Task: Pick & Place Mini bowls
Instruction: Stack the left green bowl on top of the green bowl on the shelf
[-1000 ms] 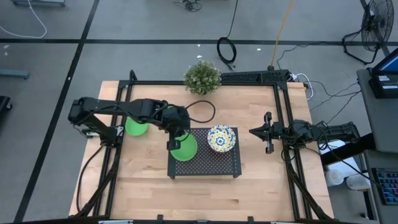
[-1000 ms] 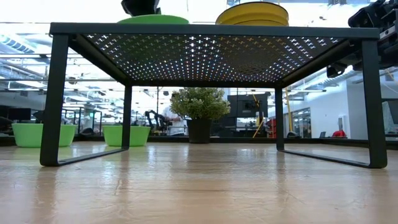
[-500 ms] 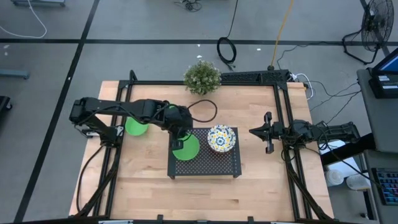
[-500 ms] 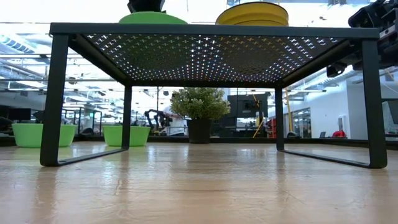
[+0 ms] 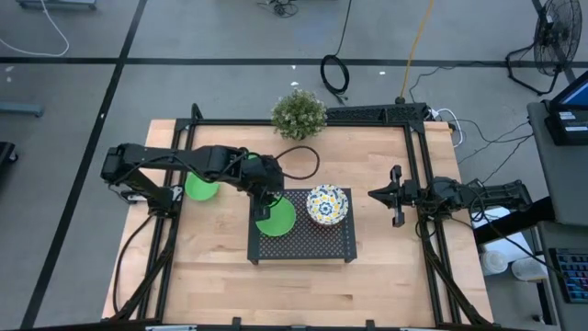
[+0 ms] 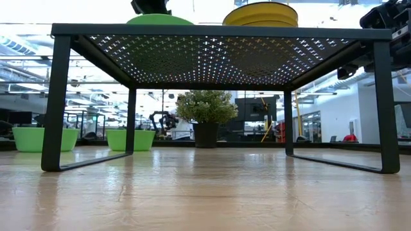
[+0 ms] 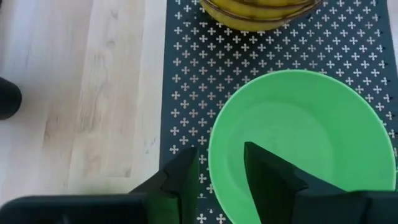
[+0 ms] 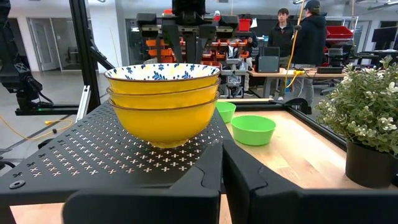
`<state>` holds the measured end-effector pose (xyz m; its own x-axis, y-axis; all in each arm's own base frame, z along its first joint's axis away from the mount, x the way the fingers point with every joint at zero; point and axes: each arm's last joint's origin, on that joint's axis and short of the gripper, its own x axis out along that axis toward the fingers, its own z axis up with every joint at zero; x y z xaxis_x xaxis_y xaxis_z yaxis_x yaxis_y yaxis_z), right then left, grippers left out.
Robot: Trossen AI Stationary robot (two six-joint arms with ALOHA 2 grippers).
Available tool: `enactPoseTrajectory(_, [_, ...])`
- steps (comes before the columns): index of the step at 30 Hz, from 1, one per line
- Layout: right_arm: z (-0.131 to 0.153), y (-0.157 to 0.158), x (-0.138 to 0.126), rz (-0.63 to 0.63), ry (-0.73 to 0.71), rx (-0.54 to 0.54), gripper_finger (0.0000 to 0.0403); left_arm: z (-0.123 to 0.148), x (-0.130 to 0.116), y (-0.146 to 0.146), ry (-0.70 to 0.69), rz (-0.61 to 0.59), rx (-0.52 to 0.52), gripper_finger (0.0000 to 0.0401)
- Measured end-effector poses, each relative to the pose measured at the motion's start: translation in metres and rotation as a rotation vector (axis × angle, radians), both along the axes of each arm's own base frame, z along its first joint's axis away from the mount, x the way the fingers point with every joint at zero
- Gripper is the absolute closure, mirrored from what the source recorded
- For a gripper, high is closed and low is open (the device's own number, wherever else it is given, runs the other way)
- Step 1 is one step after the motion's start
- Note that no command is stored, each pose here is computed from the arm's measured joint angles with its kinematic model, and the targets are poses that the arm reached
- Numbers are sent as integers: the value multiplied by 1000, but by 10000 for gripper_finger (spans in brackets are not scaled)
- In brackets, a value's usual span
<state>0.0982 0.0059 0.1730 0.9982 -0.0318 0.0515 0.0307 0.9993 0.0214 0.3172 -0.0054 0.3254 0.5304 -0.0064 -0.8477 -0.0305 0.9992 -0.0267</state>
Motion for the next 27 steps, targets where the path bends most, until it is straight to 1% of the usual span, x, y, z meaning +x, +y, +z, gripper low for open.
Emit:
enactPoseTrajectory(6, [1,0,0,0,-7,1,403,2,-2,0,-6,-8,5,267])
enactPoseTrajectory(10, [1,0,0,1,-6,1,403,13,-12,0,-31,-46,38,267])
enactPoseTrajectory(16, [1,0,0,0,-8,1,403,45,-42,2,-146,-4,68,268])
enactPoseTrajectory(21, [1,0,0,0,-8,1,403,72,-74,3,-263,8,65,267])
enactPoseTrajectory(27, [1,0,0,0,-7,1,403,93,-108,3,-357,20,77,267])
